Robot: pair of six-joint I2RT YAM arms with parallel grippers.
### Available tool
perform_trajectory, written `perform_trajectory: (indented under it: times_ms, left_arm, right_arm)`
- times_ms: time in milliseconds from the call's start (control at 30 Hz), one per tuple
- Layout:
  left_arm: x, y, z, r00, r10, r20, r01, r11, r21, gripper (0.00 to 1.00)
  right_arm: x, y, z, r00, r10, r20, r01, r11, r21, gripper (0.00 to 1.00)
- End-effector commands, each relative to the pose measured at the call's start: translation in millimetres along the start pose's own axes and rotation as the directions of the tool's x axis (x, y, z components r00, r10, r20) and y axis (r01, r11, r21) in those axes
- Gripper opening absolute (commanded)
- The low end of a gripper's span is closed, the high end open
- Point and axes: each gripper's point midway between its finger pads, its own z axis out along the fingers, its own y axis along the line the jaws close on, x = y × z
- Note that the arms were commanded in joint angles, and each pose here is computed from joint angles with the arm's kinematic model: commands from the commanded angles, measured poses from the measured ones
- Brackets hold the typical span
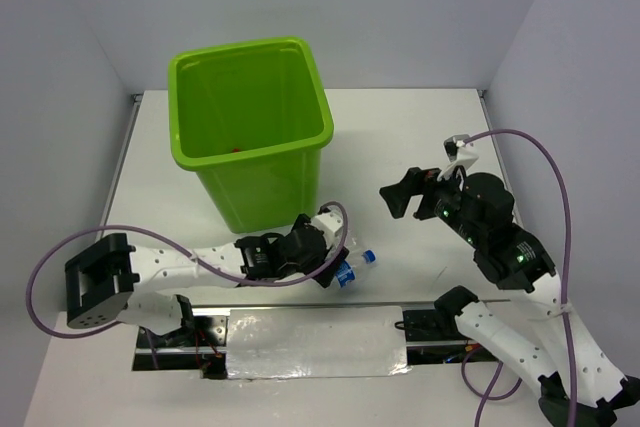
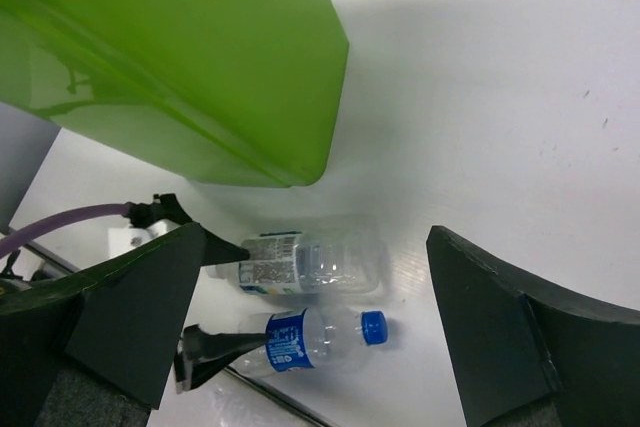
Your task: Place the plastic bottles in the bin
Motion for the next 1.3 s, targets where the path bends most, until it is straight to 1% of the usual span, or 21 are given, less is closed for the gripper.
perform_trajectory:
  times_ms: [0,133,200,333,367,400,433,467,500,533,567,600,633,733,800,867,1033,1267]
  left_arm:
    - [12,-7,-18,0.998,0.004,-0.068,0.001,0.998,0.066,0.99]
    - [-12,-17,-38,1.0,-0.001,0.007,0.0,0.992,0.126,0.99]
    - [-21,-27,-48,0.999,0.008,0.038,-0.015,0.985,0.173,0.99]
    - [-22,-51,-52,0.998,0.042,0.048,-0.052,0.974,0.222,0.99]
    - [-16,-57,-48,0.998,0.06,0.029,-0.065,0.97,0.235,0.99]
    - [-18,-64,-47,0.997,0.063,0.033,-0.07,0.965,0.253,0.99]
    - [-16,-70,-45,0.997,0.071,0.026,-0.076,0.962,0.262,0.99]
    - [-7,-74,-37,0.996,0.094,-0.001,-0.091,0.961,0.263,0.99]
    - [-10,-80,-34,0.995,0.098,0.0,-0.094,0.959,0.268,0.99]
    - [1,-85,-25,0.992,0.121,-0.039,-0.106,0.957,0.27,0.99]
    - [4,-87,-21,0.99,0.131,-0.053,-0.112,0.956,0.27,0.99]
    - [1,-92,-18,0.989,0.134,-0.054,-0.115,0.955,0.273,0.99]
    - [10,-94,-9,0.985,0.153,-0.079,-0.127,0.955,0.269,0.99]
    - [16,-95,2,0.981,0.166,-0.099,-0.137,0.959,0.247,0.99]
    - [15,-91,7,0.982,0.16,-0.1,-0.136,0.967,0.215,0.99]
    - [19,-88,13,0.98,0.165,-0.114,-0.142,0.972,0.187,0.99]
    - [29,-89,27,0.975,0.168,-0.145,-0.141,0.974,0.176,0.99]
    - [22,-106,33,0.981,0.129,-0.142,-0.098,0.972,0.212,0.99]
  right_arm:
    - [-5,-4,2,1.0,0.001,0.02,-0.002,1.0,0.021,1.0]
    - [-4,-6,3,1.0,0.0,0.017,0.0,1.0,0.027,1.0]
    - [-4,-9,3,1.0,0.002,0.021,-0.003,0.999,0.04,1.0]
    - [2,-19,2,1.0,0.025,0.018,-0.026,0.996,0.09,1.0]
    - [3,-26,2,0.998,0.053,0.021,-0.055,0.991,0.126,1.0]
    - [7,-45,0,0.997,0.074,0.023,-0.077,0.97,0.229,1.0]
    - [9,-56,-2,0.995,0.095,0.033,-0.1,0.953,0.287,1.0]
    - [10,-70,-5,0.988,0.142,0.055,-0.152,0.922,0.356,1.0]
    - [19,-84,-9,0.986,0.163,0.045,-0.166,0.891,0.423,1.0]
    - [20,-96,-12,0.982,0.176,0.065,-0.186,0.862,0.472,1.0]
    - [21,-107,-15,0.978,0.194,0.082,-0.208,0.835,0.509,1.0]
    - [27,-113,-15,0.976,0.205,0.077,-0.214,0.825,0.523,1.0]
    - [30,-113,-14,0.973,0.22,0.071,-0.225,0.831,0.508,1.0]
    - [38,-115,-10,0.974,0.222,0.046,-0.216,0.847,0.487,1.0]
    - [42,-125,-10,0.971,0.235,0.038,-0.223,0.838,0.498,1.0]
    - [48,-124,-6,0.97,0.243,0.008,-0.217,0.851,0.478,1.0]
    - [59,-128,3,0.967,0.254,-0.026,-0.215,0.863,0.457,1.0]
    - [63,-133,4,0.968,0.25,-0.032,-0.207,0.861,0.464,1.0]
